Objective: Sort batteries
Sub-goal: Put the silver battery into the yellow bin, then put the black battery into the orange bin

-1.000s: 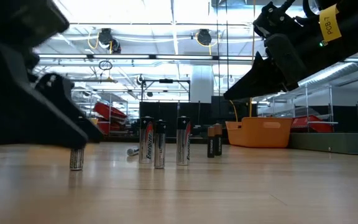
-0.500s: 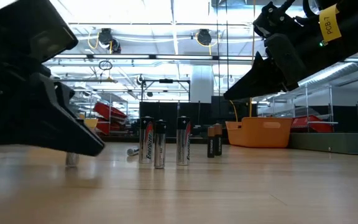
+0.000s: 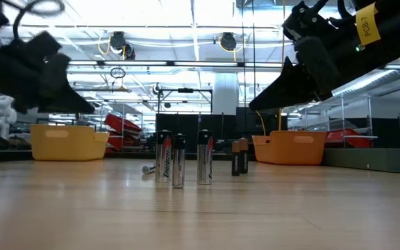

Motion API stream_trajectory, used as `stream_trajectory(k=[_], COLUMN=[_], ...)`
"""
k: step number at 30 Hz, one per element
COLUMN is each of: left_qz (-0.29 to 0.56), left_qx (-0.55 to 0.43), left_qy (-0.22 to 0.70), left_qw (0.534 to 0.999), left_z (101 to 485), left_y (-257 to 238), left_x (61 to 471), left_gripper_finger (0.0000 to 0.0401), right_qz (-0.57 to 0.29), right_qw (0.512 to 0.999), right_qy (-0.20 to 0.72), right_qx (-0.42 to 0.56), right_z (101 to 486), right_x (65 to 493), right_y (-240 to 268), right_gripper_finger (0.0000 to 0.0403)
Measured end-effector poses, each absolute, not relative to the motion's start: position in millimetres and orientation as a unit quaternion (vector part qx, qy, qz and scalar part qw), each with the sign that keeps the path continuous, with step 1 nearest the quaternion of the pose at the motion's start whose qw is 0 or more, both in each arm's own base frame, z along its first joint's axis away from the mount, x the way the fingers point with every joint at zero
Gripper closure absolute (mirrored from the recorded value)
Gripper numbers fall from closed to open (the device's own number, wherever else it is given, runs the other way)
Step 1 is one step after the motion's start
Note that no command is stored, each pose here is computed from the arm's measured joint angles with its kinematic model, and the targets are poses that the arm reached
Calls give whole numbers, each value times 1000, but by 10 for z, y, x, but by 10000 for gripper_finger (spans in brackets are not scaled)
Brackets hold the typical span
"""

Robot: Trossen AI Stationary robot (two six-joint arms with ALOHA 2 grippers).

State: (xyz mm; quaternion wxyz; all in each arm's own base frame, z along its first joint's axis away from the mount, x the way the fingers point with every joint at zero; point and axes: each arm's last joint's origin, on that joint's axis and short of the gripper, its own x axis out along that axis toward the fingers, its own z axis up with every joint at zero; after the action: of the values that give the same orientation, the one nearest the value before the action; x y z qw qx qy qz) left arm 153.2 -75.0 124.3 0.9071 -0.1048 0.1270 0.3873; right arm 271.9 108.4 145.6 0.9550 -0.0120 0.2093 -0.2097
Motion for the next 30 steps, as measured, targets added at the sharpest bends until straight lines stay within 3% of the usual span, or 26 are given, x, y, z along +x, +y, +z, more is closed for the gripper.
stream_trajectory(k=[19, 30], left_qz=[603, 638], left_qx=[-59, -102], left_qy=[92, 116], left_qw=[790, 754], left_z=[1400, 1383], left_y=[121, 334], left_x=[1326, 1310], left_gripper_finger=[369, 249], right_qz=[-211, -208], right_qw=[954, 954], right_qy=[212, 215], right_qx=[-15, -20], right_z=[1453, 1450], right_x=[2722, 2721], right_y=[1071, 1071], right_gripper_finger=[229, 229])
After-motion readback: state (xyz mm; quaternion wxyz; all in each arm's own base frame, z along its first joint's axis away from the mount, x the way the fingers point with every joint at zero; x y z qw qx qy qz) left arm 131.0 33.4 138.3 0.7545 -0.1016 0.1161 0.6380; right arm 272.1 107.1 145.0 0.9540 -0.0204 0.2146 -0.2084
